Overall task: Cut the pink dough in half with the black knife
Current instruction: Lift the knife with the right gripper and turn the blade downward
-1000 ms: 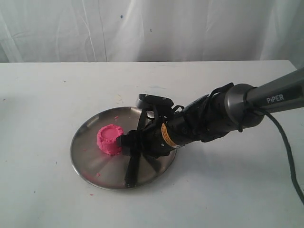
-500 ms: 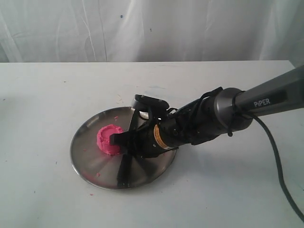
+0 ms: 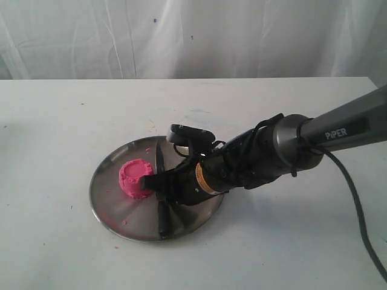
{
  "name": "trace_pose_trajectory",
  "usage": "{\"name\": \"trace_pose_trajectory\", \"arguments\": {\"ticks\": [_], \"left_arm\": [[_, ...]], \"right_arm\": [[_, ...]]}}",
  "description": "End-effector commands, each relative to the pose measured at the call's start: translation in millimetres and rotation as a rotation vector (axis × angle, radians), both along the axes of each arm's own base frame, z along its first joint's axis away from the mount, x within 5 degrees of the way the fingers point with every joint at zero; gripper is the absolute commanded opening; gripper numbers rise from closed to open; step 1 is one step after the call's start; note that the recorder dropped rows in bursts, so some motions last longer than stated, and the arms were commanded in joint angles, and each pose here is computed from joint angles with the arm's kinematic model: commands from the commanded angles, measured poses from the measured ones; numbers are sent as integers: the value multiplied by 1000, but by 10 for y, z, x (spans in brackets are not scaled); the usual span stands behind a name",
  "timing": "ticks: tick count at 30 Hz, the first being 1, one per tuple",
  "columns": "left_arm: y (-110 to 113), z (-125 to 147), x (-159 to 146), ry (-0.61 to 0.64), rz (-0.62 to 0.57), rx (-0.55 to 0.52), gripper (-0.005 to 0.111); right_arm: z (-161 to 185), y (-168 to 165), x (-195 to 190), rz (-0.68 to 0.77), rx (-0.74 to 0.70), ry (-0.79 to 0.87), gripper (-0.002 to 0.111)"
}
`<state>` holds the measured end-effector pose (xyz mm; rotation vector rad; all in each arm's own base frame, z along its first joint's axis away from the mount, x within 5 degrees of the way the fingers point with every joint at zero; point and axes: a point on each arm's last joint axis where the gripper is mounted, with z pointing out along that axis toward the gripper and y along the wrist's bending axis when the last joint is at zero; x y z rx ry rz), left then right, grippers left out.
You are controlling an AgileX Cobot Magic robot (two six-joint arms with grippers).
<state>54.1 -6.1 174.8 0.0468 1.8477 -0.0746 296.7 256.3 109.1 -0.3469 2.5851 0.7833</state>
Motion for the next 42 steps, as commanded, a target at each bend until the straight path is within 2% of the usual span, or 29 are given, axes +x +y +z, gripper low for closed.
{"name": "trace_pose_trajectory", "arguments": {"ticks": [1,7,14,19,26,33,42], "left_arm": [[-1,-9,-2,-1,3,-10,0],[-1,-9,-2,-1,3,-10,0],[-1,-9,-2,-1,3,-10,0],[-1,-9,-2,-1,3,-10,0],[-1,-9,-2,-1,3,-10,0],[-1,-9,-2,-1,3,-10,0],[-1,-9,-2,-1,3,-10,0]], "right_arm": [[-71,-173,-64,35,-137,-71,1],[79,-293,-3,14,-137,-121,1],[125,-273,-24,76,-135,-147,1],[495,-335,20,96,-177,-333,1],[834,-432,38,258,-350,-618,1],[922,-585,-35,388,-544,-770,1],[1100,-548,-329,494,-387,-781,0]]}}
